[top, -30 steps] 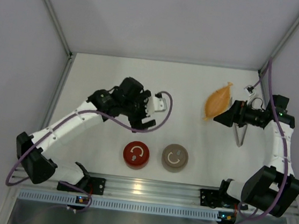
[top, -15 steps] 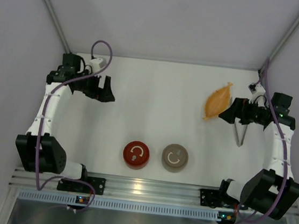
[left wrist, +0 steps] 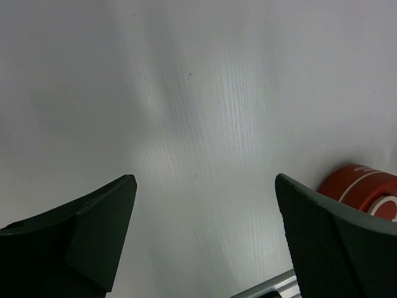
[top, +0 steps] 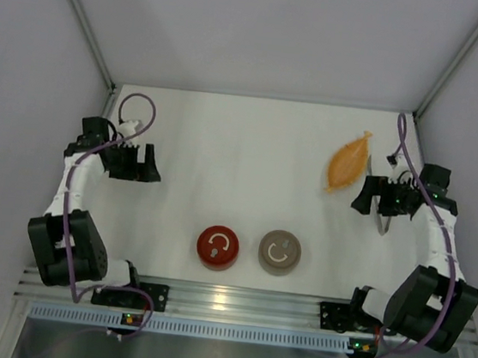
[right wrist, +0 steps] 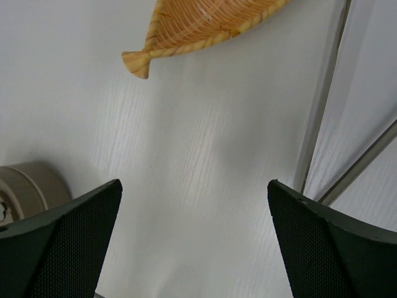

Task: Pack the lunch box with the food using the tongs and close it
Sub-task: Reset both arms

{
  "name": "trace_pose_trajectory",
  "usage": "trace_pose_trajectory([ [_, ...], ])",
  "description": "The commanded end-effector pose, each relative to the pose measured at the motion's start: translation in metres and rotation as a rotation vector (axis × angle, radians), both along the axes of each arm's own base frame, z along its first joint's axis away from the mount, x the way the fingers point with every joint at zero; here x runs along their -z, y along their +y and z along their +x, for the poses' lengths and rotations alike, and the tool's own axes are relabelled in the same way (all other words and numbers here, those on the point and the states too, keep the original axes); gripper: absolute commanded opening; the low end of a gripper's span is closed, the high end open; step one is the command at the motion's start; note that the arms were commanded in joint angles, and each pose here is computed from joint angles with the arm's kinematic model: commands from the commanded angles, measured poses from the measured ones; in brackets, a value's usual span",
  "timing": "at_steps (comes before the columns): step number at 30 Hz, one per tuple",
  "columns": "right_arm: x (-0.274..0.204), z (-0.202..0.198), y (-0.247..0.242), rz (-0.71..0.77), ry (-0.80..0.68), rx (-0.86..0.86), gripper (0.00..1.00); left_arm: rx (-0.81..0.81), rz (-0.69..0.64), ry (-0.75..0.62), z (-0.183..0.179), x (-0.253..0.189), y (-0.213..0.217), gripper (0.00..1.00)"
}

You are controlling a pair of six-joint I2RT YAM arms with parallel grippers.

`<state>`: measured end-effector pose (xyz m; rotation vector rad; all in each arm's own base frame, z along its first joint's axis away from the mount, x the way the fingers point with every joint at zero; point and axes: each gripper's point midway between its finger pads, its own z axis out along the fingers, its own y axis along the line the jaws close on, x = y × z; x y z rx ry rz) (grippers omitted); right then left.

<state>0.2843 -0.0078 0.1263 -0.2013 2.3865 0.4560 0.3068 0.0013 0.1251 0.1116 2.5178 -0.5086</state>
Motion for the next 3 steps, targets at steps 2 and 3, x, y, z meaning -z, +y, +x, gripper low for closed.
trace_pose_trajectory([
  [2,-0.0094,0.0156,-0.0121,-0.100,-0.095,0.002,1.00,0.029,0.131,-0.183,0.0145,-0.0243,0.0155,0.98],
  [3,-0.0085,0.0149,-0.0124,-0.106,-0.092,0.005,0.99,0.037,0.142,-0.201,0.0111,-0.0278,0.0150,0.98],
])
